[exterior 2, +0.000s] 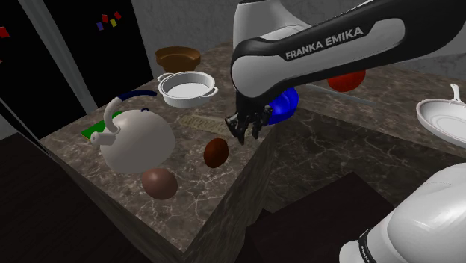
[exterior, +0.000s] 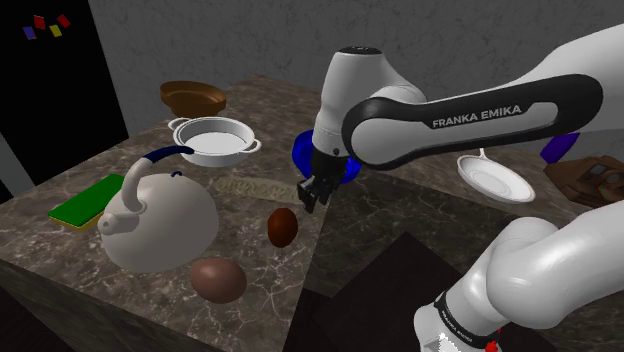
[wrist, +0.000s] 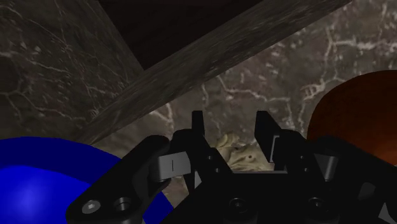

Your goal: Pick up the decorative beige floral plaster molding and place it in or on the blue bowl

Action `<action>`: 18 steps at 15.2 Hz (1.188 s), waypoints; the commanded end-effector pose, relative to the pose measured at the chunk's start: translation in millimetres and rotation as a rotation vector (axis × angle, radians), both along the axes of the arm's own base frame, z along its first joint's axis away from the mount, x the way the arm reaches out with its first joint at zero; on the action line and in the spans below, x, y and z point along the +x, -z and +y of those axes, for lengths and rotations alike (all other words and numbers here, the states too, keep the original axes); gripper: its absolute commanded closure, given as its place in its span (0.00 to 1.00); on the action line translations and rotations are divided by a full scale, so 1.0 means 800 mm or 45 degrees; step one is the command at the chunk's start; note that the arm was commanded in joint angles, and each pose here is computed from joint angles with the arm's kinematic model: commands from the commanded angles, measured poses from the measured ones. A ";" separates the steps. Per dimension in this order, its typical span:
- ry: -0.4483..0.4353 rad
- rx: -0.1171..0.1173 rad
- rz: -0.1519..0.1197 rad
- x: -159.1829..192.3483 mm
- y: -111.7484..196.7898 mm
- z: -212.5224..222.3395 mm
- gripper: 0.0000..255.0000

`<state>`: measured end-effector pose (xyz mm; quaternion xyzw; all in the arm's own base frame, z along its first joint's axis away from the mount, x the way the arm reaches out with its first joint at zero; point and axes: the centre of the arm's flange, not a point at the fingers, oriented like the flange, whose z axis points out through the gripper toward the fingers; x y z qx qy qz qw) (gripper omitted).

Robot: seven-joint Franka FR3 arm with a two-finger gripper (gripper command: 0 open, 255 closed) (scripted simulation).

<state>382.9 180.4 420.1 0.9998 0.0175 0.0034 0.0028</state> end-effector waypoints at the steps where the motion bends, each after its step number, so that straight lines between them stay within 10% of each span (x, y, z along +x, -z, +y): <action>1: 0.000 0.000 0.001 -0.002 -0.013 -0.001 1.00; 18: 0.000 0.000 0.001 -0.002 -0.125 -0.001 1.00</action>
